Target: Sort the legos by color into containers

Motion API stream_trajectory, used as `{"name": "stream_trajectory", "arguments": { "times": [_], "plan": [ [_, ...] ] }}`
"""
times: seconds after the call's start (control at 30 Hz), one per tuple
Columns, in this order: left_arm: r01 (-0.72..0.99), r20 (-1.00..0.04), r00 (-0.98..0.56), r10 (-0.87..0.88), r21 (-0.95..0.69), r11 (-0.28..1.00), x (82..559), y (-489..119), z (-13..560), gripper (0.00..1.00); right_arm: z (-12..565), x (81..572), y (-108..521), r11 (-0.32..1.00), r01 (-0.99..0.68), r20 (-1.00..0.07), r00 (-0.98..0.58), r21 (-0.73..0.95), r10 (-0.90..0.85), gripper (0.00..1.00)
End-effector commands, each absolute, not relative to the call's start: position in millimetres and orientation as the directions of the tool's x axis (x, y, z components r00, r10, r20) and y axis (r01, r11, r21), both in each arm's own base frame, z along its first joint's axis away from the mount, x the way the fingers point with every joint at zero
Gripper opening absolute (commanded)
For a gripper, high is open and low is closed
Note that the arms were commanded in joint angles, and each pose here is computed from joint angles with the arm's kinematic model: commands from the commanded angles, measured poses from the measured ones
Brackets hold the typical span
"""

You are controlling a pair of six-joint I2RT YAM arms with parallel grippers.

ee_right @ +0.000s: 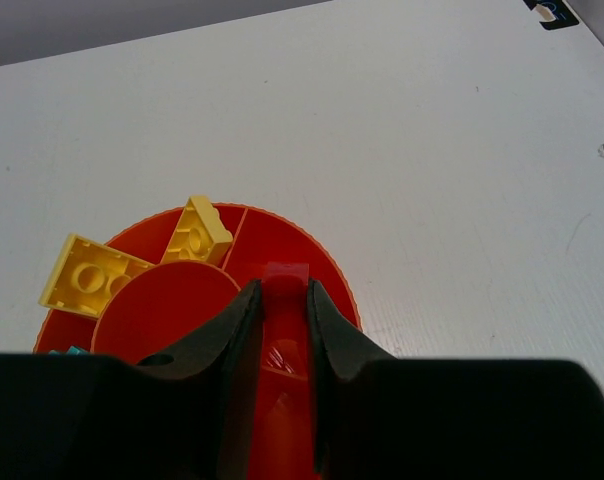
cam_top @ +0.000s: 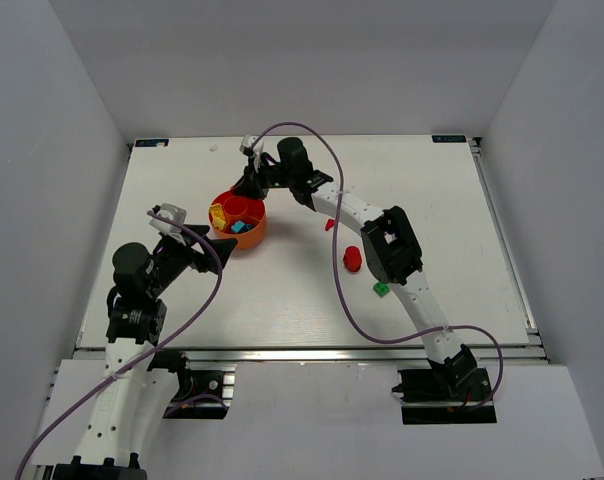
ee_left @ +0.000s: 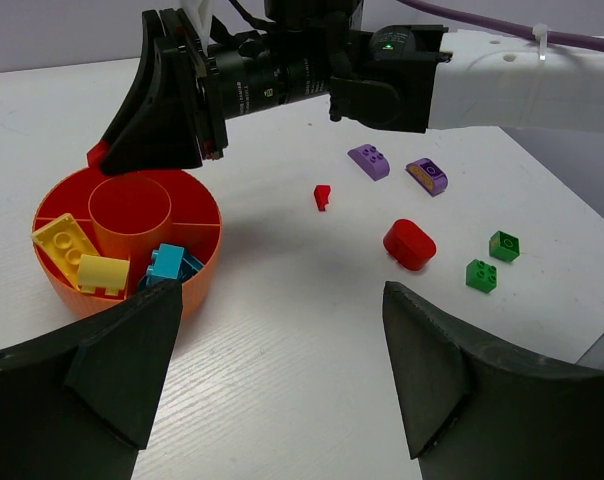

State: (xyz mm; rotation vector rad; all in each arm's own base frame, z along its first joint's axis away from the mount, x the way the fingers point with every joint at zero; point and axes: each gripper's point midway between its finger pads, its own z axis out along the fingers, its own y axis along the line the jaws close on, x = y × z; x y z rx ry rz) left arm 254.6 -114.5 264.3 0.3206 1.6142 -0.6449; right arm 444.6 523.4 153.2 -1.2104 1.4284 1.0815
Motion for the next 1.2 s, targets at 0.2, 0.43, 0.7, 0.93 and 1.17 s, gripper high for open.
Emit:
{"name": "stream_trajectory", "arguments": {
  "times": [0.2, 0.43, 0.7, 0.93, 1.17],
  "plan": [
    [0.569, -0.973, -0.17, -0.154, -0.225, 0.791, 255, -118, 261, 0.91, 173, 442, 528, 0.109, -0.994, -0.992, -0.041, 0.028, -0.122, 0.44],
    [0.579, -0.972, -0.174, -0.155, -0.228, 0.783, 255, -120, 260, 0.91, 189, 444, 523, 0.126, -0.992, -0.993, -0.038, 0.023, -0.112, 0.44],
    [0.641, -0.916, -0.34, -0.212, -0.391, 0.66, 267, -145, 237, 0.56, 273, 470, 445, 0.306, -0.946, -0.99, -0.129, 0.106, -0.057, 0.24],
    [0.639, -0.863, -0.44, -0.248, -0.495, 0.589, 283, -172, 241, 0.47, 275, 448, 327, 0.392, -0.89, -0.962, -0.27, 0.233, -0.041, 0.43],
    [0.608, -0.814, -0.573, -0.097, -0.501, 0.616, 317, -263, 221, 0.61, 263, 378, 226, 0.408, -0.858, -0.911, -0.393, 0.312, -0.13, 0.6]
  ]
}}
